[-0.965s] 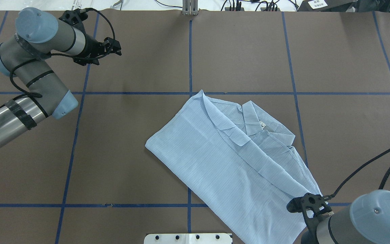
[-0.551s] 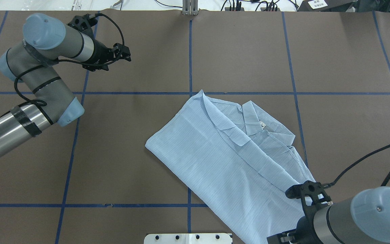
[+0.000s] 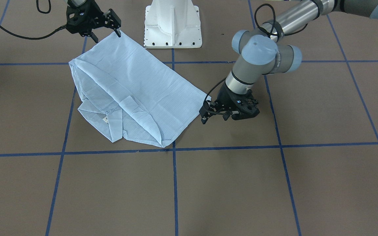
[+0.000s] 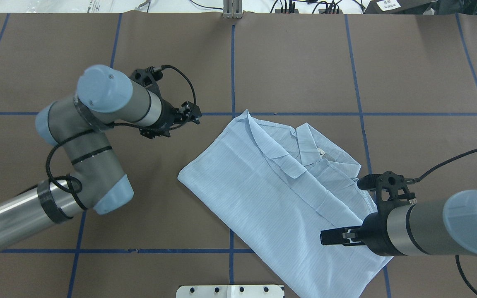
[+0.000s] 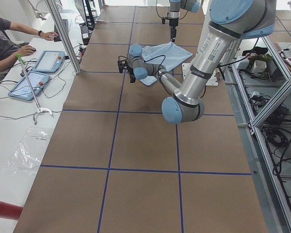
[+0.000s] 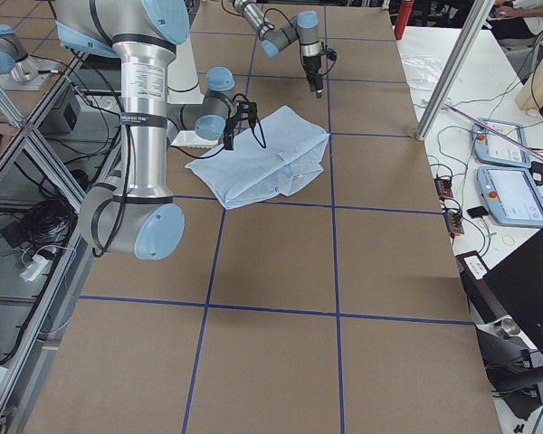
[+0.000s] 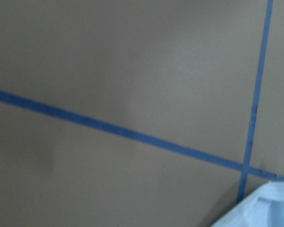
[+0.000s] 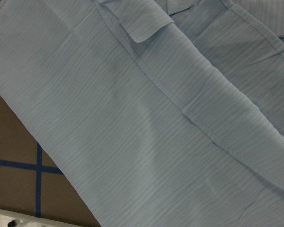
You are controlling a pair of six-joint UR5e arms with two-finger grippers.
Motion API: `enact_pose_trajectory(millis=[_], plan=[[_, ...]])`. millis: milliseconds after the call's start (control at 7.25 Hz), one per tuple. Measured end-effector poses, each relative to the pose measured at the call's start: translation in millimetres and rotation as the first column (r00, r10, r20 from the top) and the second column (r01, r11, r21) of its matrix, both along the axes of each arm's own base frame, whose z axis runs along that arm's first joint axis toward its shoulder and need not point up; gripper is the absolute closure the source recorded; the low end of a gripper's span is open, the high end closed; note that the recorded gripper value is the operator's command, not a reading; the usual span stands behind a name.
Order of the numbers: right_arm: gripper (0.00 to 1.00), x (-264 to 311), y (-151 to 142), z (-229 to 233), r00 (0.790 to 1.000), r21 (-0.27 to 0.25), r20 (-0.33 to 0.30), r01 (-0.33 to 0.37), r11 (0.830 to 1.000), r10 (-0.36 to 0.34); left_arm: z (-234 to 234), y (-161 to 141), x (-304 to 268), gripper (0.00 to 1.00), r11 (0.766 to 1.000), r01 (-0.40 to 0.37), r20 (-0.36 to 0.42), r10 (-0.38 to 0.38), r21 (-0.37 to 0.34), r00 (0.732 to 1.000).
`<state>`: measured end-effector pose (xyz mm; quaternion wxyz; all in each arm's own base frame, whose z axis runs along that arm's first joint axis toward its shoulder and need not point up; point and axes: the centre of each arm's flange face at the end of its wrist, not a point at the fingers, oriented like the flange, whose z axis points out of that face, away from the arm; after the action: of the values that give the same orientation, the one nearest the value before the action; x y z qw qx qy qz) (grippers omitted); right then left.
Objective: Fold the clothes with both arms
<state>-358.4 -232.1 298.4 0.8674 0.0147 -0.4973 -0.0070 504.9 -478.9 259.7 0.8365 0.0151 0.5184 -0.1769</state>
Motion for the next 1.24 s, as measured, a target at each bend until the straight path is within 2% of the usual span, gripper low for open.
enact_pose_trajectory(millis=[276, 414, 1241], plan=[[0.00, 7, -13, -1, 0.999, 0.001, 0.002, -0.037, 0.999, 0.037, -3, 49, 37, 0.11, 0.998, -0.020, 0.017, 0.021, -0.063, 1.000], [0.00, 8, -16, -1, 0.999, 0.001, 0.001, -0.044, 0.999, 0.044, 0, 62, 47, 0.13, 0.996, -0.027, 0.032, 0.030, -0.081, 0.999], [0.00, 4, -20, -1, 0.999, 0.002, 0.002, -0.051, 0.999, 0.051, 25, 77, 52, 0.15, 0.991, -0.027, 0.110, 0.041, -0.128, 0.993]])
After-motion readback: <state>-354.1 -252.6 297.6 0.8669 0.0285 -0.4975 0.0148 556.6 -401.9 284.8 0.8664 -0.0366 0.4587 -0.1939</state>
